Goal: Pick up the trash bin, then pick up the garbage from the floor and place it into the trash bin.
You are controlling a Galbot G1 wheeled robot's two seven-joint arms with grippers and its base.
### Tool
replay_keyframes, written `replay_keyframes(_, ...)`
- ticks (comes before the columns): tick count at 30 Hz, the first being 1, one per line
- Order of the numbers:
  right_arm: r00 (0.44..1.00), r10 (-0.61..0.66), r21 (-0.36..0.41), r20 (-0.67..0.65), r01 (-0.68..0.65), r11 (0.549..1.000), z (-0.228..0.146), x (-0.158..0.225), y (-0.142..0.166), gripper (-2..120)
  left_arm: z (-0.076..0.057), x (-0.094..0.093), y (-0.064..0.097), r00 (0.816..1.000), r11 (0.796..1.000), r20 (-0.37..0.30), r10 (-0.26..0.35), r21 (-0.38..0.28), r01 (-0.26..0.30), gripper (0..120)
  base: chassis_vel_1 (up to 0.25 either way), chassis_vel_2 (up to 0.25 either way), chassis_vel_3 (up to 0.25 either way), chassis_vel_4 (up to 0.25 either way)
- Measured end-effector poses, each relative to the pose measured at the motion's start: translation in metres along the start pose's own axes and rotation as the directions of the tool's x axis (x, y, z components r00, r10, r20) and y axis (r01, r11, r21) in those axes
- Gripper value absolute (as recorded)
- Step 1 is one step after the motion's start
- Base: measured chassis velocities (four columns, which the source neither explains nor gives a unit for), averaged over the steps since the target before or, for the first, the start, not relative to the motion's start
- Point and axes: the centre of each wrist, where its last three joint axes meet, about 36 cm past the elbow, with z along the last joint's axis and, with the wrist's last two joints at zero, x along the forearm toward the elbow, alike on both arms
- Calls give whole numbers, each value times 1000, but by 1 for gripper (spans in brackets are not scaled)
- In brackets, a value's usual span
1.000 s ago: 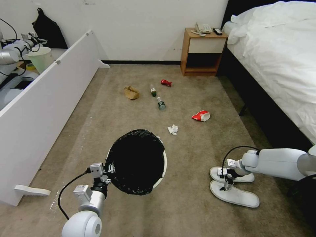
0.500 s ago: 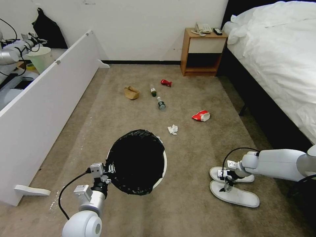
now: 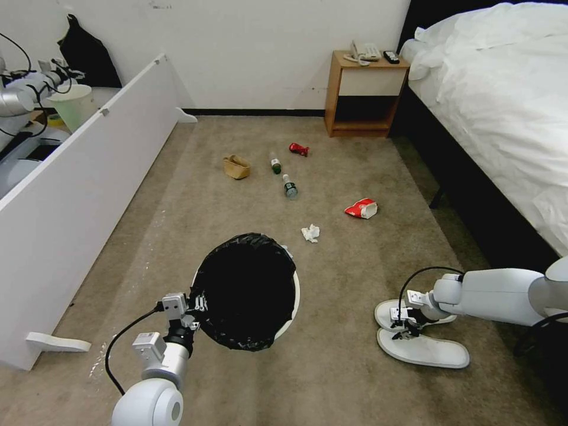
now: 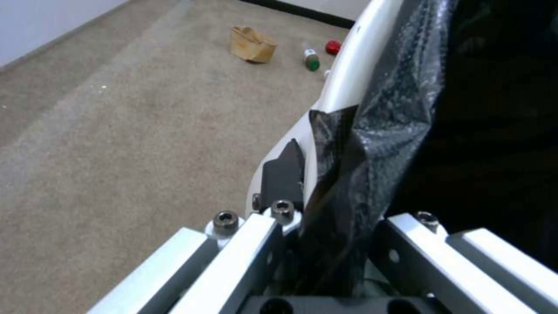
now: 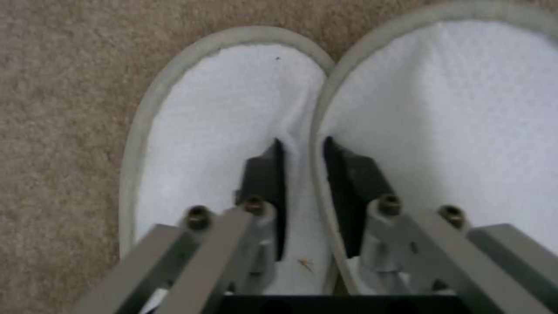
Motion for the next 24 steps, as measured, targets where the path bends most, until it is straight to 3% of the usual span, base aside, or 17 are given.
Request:
replay_keyframes(5, 1000, -4, -2, 4, 4, 1000, 1, 0, 1, 0, 0, 0, -1, 1000, 1000, 0, -1, 1, 1, 2, 0, 0, 0, 0)
replay_keyframes(24, 999, 2, -19, 38, -1, 1000, -2, 0, 5, 0, 1, 0, -2, 1000, 1000, 2, 1, 1, -1, 2, 0, 0, 0, 0)
